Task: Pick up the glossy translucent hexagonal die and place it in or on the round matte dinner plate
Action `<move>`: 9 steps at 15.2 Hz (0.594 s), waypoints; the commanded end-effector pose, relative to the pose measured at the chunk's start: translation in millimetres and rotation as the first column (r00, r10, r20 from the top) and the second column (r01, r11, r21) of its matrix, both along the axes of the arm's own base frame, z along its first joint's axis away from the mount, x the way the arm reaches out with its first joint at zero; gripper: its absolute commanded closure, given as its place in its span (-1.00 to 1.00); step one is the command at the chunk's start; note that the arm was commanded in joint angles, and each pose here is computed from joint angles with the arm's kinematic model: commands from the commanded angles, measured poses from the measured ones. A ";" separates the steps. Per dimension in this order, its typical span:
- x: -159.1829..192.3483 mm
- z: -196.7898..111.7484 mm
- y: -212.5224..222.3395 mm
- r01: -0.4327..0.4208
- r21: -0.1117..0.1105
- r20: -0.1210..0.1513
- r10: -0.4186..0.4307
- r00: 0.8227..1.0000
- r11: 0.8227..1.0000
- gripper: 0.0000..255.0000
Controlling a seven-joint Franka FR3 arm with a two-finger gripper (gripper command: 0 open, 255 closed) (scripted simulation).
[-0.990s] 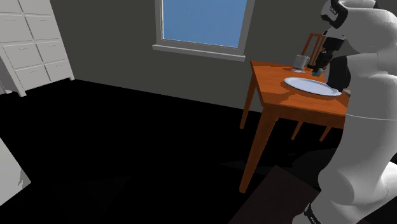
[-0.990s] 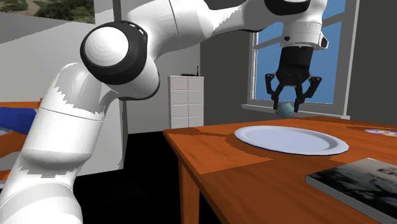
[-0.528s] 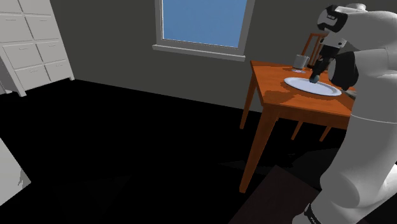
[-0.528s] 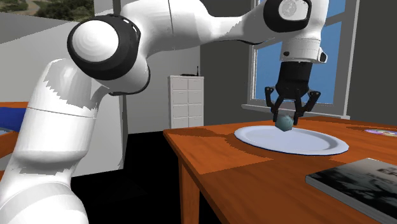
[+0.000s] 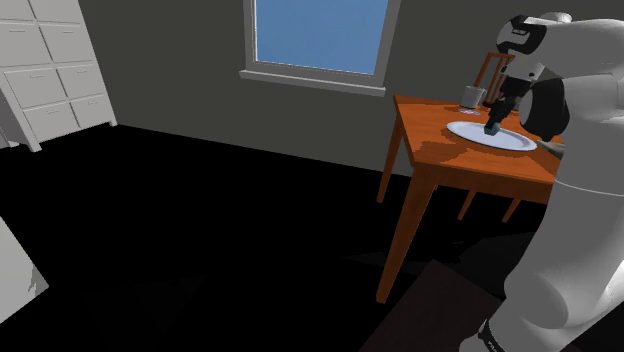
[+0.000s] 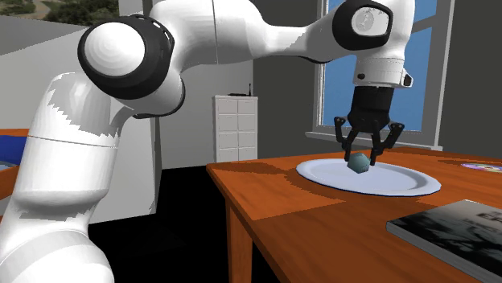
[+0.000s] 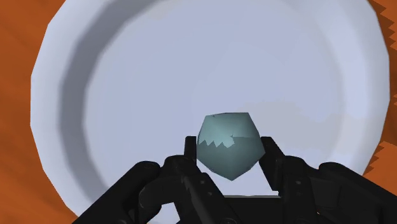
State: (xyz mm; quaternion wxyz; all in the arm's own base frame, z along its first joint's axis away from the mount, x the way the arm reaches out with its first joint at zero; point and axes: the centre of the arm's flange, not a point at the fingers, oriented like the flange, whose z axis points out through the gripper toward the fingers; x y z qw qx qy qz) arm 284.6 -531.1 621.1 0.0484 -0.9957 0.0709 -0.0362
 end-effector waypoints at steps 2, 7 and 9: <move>0.0 0.0 0.0 0.000 0.000 0.000 0.000 1.000 1.000 1.00; 0.0 0.0 0.0 0.000 0.000 0.000 0.000 1.000 1.000 -1.00; -1.1 13.0 -1.2 0.000 0.000 0.000 0.000 1.000 1.000 -1.00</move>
